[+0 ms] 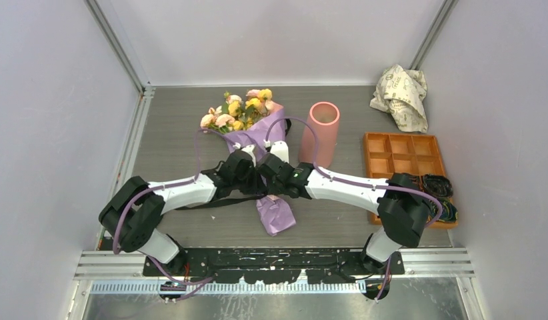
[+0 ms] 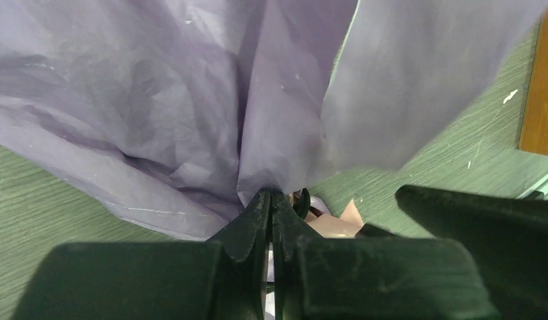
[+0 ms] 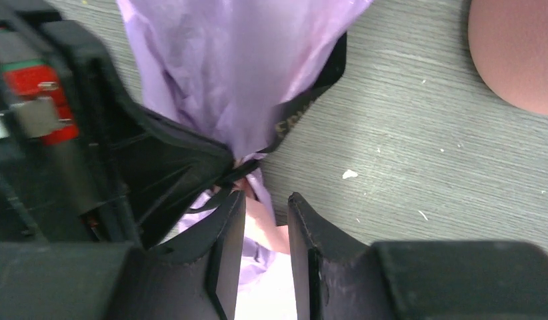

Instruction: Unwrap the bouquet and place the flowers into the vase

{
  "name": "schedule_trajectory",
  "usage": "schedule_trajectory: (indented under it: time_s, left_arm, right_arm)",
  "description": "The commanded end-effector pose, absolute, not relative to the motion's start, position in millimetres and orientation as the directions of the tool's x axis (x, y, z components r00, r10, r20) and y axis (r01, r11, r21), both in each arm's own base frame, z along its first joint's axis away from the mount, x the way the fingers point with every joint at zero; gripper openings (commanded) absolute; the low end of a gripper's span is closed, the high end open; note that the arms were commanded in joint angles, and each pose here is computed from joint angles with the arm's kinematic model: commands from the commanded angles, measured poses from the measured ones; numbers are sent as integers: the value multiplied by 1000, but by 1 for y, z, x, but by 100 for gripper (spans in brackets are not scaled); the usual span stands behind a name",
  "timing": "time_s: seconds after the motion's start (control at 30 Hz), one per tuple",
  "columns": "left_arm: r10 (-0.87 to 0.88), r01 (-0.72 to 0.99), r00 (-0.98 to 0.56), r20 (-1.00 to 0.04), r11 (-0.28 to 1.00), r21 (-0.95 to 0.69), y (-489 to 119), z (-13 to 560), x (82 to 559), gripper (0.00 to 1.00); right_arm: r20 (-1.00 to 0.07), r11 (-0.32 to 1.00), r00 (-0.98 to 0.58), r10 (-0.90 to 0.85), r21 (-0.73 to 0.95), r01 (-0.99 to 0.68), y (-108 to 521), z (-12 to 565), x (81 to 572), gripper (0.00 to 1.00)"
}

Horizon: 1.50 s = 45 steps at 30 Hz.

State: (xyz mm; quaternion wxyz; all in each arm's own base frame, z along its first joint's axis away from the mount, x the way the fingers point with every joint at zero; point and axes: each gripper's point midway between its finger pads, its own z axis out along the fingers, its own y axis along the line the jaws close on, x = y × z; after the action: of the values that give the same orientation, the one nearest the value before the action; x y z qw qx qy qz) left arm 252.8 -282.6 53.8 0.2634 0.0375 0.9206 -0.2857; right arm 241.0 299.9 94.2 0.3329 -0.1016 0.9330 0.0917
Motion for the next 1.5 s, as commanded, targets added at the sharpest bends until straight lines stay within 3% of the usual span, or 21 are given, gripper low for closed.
schedule_trajectory:
  time_s: [0.0,0.47,0.73,1.07,1.47]
  left_arm:
    - [-118,213,-840,-529,825,-523,-277,60,251,6]
    - [-140,161,-836,-530,862,-481,-243,58,227,13]
    - [-158,144,-806,-570,882,-448,-219,69,219,34]
    - [-189,119,-831,-523,858,-499,-229,44,215,34]
    - [-199,131,-812,-549,854,-503,-230,51,221,31]
  right_arm:
    - [-643,970,-761,-83,124,-210,294,91,245,36]
    - [-594,957,-801,-76,182,-225,304,75,234,38]
    - [-568,911,-820,-66,302,-282,330,82,225,38]
    - [-525,876,-848,-69,375,-304,354,76,220,37]
    - [-514,882,-855,-69,369,-293,357,65,222,37]
